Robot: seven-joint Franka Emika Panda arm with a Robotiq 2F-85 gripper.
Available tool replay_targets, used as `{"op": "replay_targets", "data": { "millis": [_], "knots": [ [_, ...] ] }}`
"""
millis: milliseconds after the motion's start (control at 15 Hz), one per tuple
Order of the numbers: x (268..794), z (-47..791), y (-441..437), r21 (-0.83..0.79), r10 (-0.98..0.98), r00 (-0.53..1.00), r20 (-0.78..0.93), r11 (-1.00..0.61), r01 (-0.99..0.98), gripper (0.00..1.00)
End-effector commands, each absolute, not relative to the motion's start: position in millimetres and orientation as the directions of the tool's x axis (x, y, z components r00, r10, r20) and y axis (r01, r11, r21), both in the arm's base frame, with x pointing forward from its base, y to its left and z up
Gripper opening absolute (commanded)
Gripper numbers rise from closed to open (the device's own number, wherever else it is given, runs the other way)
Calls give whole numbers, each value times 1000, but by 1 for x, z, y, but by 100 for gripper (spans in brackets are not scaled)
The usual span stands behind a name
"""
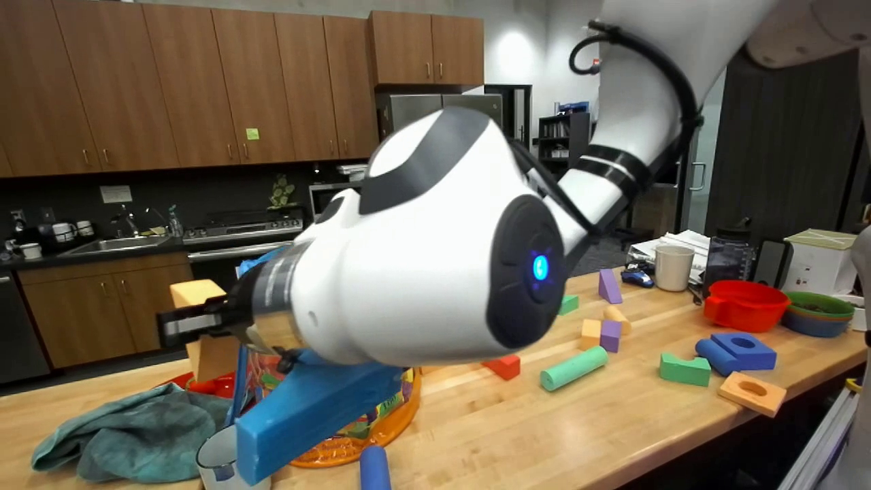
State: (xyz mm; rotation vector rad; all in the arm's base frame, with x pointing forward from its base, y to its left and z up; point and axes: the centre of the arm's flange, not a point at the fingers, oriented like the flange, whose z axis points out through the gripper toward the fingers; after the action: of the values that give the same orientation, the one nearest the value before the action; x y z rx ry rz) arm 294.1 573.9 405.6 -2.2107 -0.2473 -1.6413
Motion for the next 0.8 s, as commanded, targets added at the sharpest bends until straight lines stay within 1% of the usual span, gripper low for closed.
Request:
{"op": "replay_targets", "data": {
  "millis": [0, 200, 467, 733],
  "knots": [
    [319, 434, 629, -170, -42, 304, 952, -897, 409, 16],
    [316, 460, 652, -170, -36, 295, 955, -880, 443, 16],
    [319, 492, 672, -211, -126, 224, 966, -886, 412, 16],
    [357, 497, 695, -216, -150, 227, 962, -928, 302, 16]
  ]
}}
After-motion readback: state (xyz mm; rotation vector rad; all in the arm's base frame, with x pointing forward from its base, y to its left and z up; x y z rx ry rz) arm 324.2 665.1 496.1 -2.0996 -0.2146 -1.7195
